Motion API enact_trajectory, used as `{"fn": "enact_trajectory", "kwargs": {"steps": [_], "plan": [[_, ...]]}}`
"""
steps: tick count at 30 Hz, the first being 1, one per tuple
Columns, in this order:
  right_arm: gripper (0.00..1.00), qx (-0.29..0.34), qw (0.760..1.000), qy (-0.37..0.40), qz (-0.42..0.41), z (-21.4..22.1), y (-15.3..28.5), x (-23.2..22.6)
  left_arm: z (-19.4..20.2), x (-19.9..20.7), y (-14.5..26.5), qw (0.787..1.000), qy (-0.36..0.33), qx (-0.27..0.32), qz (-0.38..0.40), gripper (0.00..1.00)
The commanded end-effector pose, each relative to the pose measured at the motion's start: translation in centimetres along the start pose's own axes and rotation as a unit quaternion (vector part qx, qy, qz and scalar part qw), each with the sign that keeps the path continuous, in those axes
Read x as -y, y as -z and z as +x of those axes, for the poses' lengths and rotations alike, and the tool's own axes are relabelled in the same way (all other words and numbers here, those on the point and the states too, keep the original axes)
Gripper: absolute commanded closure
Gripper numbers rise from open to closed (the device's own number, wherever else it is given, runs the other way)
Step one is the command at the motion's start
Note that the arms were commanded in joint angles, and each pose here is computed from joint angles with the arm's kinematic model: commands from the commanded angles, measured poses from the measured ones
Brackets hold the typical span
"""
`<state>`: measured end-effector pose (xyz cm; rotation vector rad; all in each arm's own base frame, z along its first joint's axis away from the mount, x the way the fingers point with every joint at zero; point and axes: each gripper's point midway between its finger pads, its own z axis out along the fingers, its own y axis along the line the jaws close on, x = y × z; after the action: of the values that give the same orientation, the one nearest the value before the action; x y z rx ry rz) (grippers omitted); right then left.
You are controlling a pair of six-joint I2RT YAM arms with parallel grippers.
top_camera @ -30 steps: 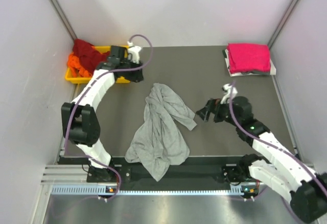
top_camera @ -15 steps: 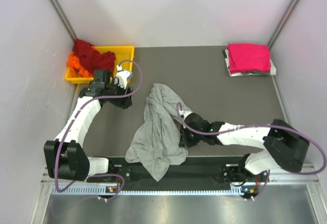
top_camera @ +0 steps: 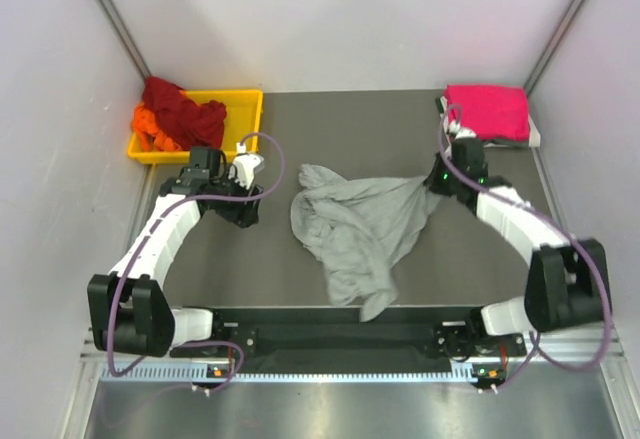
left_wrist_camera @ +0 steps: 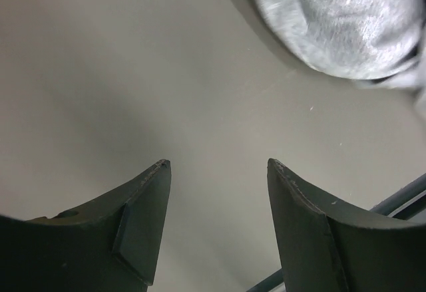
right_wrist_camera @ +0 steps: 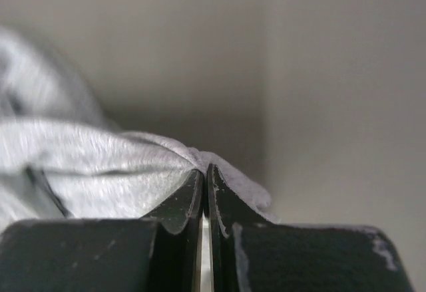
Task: Fold and stack the t-shirts
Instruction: Flatten the tshirt out
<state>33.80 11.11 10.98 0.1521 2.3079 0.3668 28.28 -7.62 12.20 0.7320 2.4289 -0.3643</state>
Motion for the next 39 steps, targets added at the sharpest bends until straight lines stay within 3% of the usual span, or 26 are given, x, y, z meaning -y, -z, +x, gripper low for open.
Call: {"fn": "enact_trajectory", "kwargs": {"steps": [1,2,3,4,5,6,8,11,12,13,14,19,20,26,28,29,30,31,32,33,35,39], "plan": [[1.00,0.042,0.999,0.027,0.011,-7.2,-2.2,2.4,-1.2,0.1,0.5,0.999,-0.027,0.016,-0.005,0.35],[1.00,0.022,0.999,0.017,0.015,-7.5,-3.8,3.5,-1.2,0.1,0.5,0.999,-0.028,0.015,-0.007,0.35],[0.86,0.050,0.998,0.021,0.009,-11.3,-3.8,2.8,-1.3,0.2,0.5,0.999,-0.030,0.015,-0.007,0.35],[0.69,0.014,0.999,0.027,0.024,-10.5,-4.9,3.6,-1.3,0.3,0.4,0.999,-0.033,0.013,-0.008,0.35],[0.57,0.010,0.999,0.032,0.032,-11.3,-4.8,3.6,-1.4,0.4,0.4,0.999,-0.036,0.014,-0.008,0.35],[0.39,0.018,0.999,0.037,0.034,-12.9,-4.3,3.2,-1.3,0.4,0.3,0.999,-0.035,0.013,-0.010,0.35],[0.26,0.037,0.997,0.042,0.045,-13.4,-2.2,3.0,-1.5,0.5,-0.2,0.999,-0.039,0.014,-0.013,0.35],[0.20,0.054,0.997,0.040,0.040,-11.0,1.2,2.8,-2.0,1.1,-1.7,0.999,-0.043,0.006,-0.014,0.36],[0.19,0.025,0.998,0.036,0.040,-7.6,1.3,3.1,-2.5,2.3,-2.4,0.998,-0.057,0.002,-0.005,0.36],[0.19,0.035,0.999,0.029,0.023,-7.0,2.9,2.3,-2.7,3.1,-3.0,0.999,-0.052,-0.002,0.000,0.36],[0.17,-0.001,0.999,0.029,0.015,-3.2,2.6,2.1,-2.6,3.8,-4.2,0.998,-0.054,-0.012,0.011,0.36],[0.15,-0.065,0.997,0.011,-0.049,5.5,4.5,-0.9,-3.1,6.6,-7.9,0.997,-0.077,-0.021,-0.002,0.33],[0.15,-0.089,0.995,0.016,-0.052,8.2,4.5,-1.1,-3.1,6.7,-8.6,0.997,-0.074,-0.022,-0.002,0.33],[0.19,-0.115,0.993,0.000,-0.040,12.3,4.5,-0.1,-4.5,9.7,-11.3,0.997,-0.059,-0.008,0.040,0.36],[0.28,-0.117,0.992,-0.002,-0.038,12.8,4.1,0.1,-4.9,9.9,-12.0,0.998,-0.062,-0.002,0.032,0.39],[0.37,-0.117,0.993,-0.001,-0.035,12.9,3.9,0.2,-4.3,9.6,-12.9,0.998,-0.059,-0.015,0.027,0.49],[0.53,-0.109,0.994,0.002,-0.025,12.4,3.7,0.5,-3.6,9.0,-13.6,0.998,-0.055,-0.037,0.011,0.57],[0.53,-0.108,0.994,0.005,-0.016,12.4,3.6,0.9,-3.9,8.8,-13.5,0.998,-0.054,-0.038,0.005,0.70],[0.76,-0.099,0.995,0.008,-0.013,11.6,3.6,0.8,-3.7,8.4,-14.0,0.997,-0.053,-0.049,-0.003,0.81],[0.86,-0.101,0.995,0.011,-0.004,11.5,3.8,1.1,-3.4,8.2,-14.2,0.997,-0.054,-0.056,-0.008,1.00],[1.00,-0.065,0.998,0.017,0.004,9.0,4.6,0.8,-3.4,7.6,-13.7,0.997,-0.056,-0.054,-0.022,1.00],[1.00,0.006,0.999,0.035,0.039,3.5,8.8,0.9,-5.9,4.6,-9.6,0.993,-0.068,-0.015,-0.091,1.00]]}}
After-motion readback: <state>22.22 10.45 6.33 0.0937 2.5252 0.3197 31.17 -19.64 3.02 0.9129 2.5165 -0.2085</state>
